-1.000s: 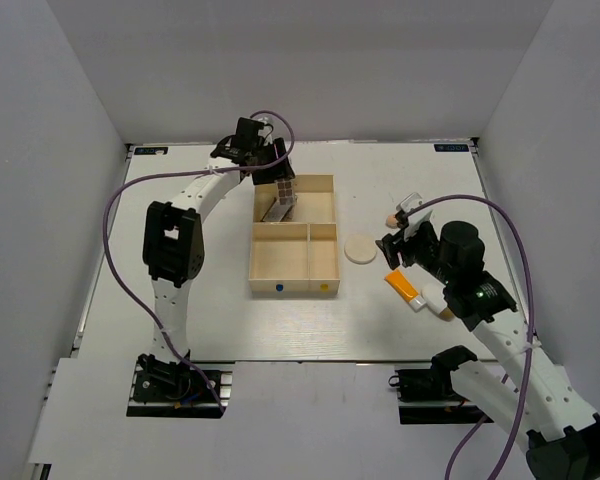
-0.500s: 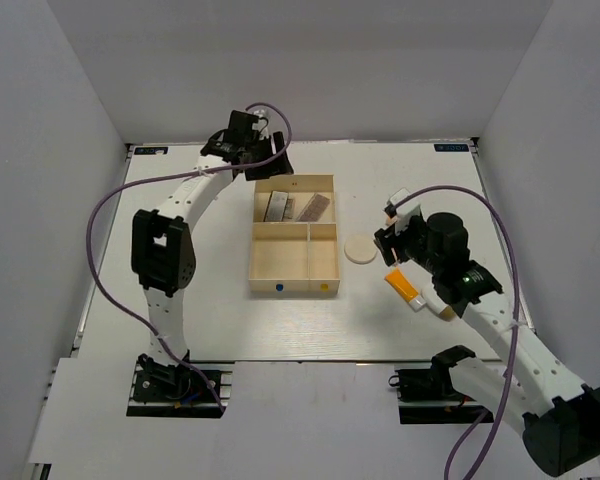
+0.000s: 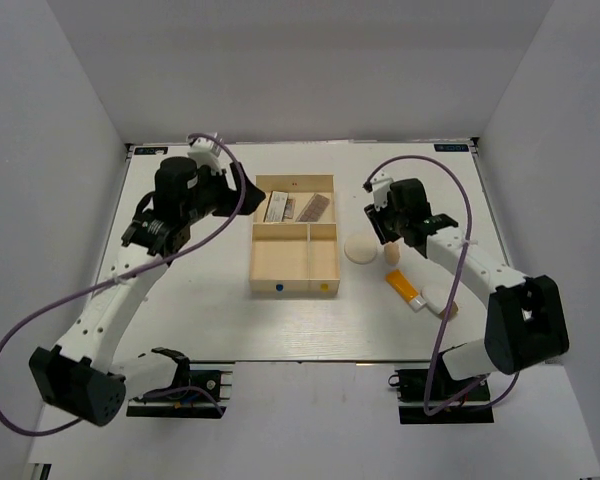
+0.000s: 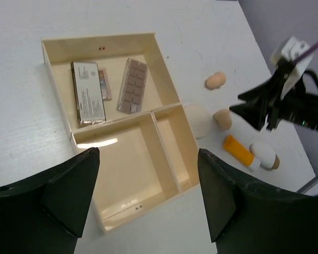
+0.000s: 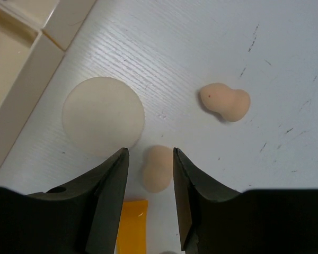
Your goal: Organize the makeup
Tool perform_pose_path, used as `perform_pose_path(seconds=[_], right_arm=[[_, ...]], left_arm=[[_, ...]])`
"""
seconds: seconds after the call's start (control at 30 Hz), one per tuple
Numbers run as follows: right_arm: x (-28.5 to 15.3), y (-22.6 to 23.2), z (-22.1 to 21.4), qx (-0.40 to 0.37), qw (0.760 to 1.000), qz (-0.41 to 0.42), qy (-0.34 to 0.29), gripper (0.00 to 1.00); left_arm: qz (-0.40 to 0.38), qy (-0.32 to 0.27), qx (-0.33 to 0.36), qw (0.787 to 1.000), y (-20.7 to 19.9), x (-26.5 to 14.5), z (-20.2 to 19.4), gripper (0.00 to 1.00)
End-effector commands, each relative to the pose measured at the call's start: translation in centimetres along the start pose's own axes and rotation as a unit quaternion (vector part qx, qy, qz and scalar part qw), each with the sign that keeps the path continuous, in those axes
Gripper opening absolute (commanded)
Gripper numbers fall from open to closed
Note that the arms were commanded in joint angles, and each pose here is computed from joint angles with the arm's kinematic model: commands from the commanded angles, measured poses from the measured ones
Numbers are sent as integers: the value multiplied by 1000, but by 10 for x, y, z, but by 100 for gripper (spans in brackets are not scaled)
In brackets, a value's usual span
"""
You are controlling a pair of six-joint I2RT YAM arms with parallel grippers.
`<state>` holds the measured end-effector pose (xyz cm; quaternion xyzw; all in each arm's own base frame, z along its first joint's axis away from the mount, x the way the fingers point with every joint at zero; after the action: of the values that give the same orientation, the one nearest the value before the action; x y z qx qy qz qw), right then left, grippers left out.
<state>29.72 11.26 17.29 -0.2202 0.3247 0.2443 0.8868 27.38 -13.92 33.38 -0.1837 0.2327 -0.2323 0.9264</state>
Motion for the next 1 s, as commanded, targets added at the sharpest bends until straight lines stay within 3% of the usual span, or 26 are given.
perform_pose_path(seconds=[0.0,0.27,0.53,0.97], right_arm=[[1,-14,13,26,999,-18,14,46],[21,-21,-15,46,996,-29,68,55],[33,-19,-35,56,991,4,126,54],[38,-20,-49,68,984,37,160,49]], left_arm=[[-9,-15,14,1000,4,-7,-16,84],[-22,-61,31,997,3,-41,-39,84],[-52,-53,32,997,-2,-49,-49,86],[-62,-46,32,997,-3,-47,-52,87]])
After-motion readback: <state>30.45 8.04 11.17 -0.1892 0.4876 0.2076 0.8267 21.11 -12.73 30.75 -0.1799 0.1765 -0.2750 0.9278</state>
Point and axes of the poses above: each gripper's point midway between its finger pads, its own x axis out along the fingers, its own y axis along the line the jaws close on, z = x × y, the point moved 8 cm from there along -x, back along the fingers, and after that the axes turned 3 degrees about -x, right-handed, at the moved point
